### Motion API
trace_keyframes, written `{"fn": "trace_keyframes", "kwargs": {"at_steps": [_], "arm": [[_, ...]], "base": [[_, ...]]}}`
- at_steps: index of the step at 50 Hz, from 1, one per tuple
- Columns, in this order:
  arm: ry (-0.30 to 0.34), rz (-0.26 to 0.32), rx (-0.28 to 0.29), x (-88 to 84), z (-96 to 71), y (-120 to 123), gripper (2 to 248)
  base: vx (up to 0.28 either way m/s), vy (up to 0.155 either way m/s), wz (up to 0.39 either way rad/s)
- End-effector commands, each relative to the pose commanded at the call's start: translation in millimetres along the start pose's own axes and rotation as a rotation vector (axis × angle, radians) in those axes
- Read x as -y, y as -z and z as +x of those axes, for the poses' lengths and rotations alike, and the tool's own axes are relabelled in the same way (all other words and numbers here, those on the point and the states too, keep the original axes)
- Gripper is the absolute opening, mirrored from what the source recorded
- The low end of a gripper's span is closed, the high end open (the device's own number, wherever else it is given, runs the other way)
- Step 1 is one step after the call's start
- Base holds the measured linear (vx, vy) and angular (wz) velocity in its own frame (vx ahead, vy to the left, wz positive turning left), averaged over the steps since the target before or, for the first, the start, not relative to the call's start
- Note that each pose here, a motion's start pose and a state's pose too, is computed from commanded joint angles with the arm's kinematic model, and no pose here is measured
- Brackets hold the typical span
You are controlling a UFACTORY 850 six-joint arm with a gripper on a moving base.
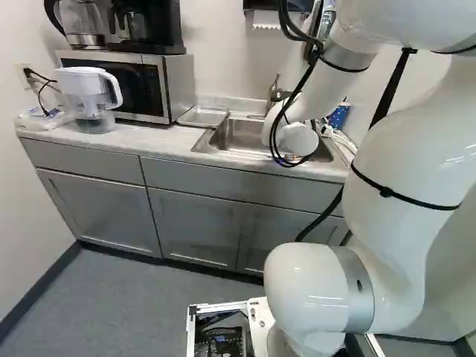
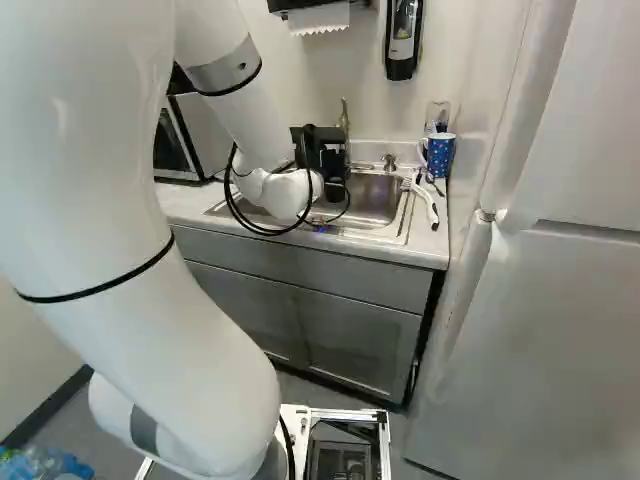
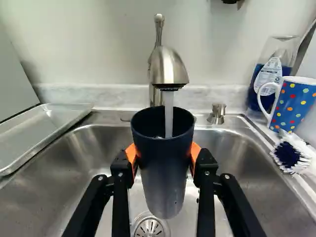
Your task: Rinse the cup and place it in the tray
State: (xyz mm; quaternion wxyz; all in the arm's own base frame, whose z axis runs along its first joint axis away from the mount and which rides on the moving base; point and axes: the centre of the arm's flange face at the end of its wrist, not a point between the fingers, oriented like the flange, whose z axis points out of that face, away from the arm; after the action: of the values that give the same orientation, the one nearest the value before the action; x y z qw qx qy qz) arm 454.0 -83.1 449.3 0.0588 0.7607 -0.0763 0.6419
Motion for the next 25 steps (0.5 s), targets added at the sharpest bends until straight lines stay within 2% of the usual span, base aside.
{"fn": "trace_keyframes", "kwargs": {"at_steps": [25], "arm": [[0.000,0.000,0.000,0.0,0.0,0.0,122]], "base": [[0.000,0.000,0.000]]}}
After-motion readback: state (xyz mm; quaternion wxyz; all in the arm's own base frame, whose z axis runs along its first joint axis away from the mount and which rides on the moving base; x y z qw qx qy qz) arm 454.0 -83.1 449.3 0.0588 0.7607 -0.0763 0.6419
